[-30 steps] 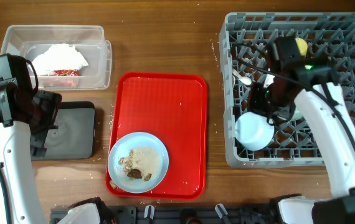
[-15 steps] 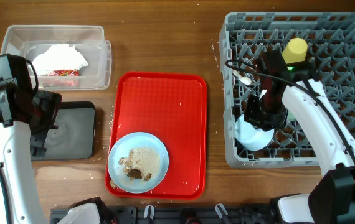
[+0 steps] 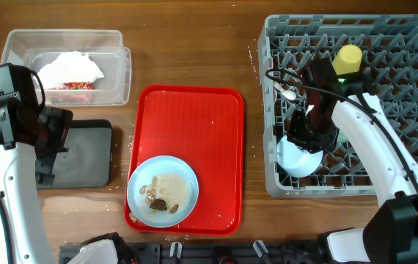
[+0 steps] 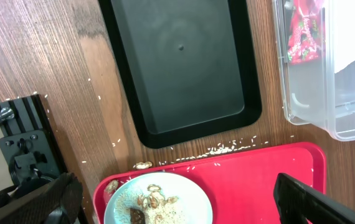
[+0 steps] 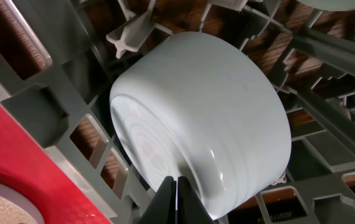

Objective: Sort waste into correct bins and load items into the dishwasher rack
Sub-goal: 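Tilt the bowl upright into the rack slots and release it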

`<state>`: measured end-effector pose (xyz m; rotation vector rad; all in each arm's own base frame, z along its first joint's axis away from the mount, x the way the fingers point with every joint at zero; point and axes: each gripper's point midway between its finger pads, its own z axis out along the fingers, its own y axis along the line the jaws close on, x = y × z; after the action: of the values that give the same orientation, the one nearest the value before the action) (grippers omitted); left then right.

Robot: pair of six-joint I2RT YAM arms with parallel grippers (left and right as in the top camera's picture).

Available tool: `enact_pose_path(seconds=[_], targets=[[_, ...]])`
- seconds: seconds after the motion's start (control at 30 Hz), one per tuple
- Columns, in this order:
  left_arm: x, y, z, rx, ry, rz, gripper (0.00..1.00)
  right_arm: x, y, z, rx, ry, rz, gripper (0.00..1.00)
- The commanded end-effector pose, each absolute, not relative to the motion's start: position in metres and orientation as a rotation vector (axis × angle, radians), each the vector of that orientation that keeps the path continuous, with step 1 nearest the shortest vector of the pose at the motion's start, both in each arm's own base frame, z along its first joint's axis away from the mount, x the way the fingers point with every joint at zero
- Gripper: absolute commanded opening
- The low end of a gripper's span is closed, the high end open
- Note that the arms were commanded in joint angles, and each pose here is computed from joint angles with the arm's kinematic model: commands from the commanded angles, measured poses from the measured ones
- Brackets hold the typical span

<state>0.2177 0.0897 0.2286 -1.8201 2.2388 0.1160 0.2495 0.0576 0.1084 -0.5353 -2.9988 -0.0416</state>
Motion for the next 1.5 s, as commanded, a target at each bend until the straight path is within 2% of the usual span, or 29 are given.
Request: enact_pose_path(seconds=[0.0,0.3,0.63,0.73,0.9,1.07,1.23,1.4,1.47], targets=[[0.215,0.093,0.229,-1.839,2.212,0.135,1.00,0.242,0.038,0.103,-0.641,-2.964,0.154,0.04],[0.215,0.093,0.229,-1.839,2.212,0.135,1.00,0.225,0.004,0.124,-0.771,-2.882,0.428,0.04],[0.215,0.093,0.229,-1.839,2.212,0.135,1.00,0.227,0.000,0.138,-0.755,-2.896,0.456,0.04],[0.215,0.093,0.229,-1.839,2.212,0.135,1.00,0.230,0.009,0.135,-0.738,-2.909,0.370,0.04],[0.215,0.093,0.229,-1.839,2.212,0.135,1.00,0.243,0.054,0.135,-0.521,-2.975,-0.050,0.04],[0.215,0.093,0.229,-1.839,2.212,0.135,1.00,0.248,0.081,0.139,-0.315,-2.995,-0.301,0.05],[0.215,0.093,0.229,-1.839,2.212,0.135,1.00,0.238,0.061,0.118,-0.419,-2.964,-0.113,0.09],[0.215,0.093,0.229,-1.839,2.212,0.135,1.00,0.228,0.056,0.105,-0.485,-2.914,-0.051,0.04],[0.215,0.093,0.229,-1.839,2.212,0.135,1.00,0.226,0.038,0.105,-0.581,-2.910,0.110,0.04]])
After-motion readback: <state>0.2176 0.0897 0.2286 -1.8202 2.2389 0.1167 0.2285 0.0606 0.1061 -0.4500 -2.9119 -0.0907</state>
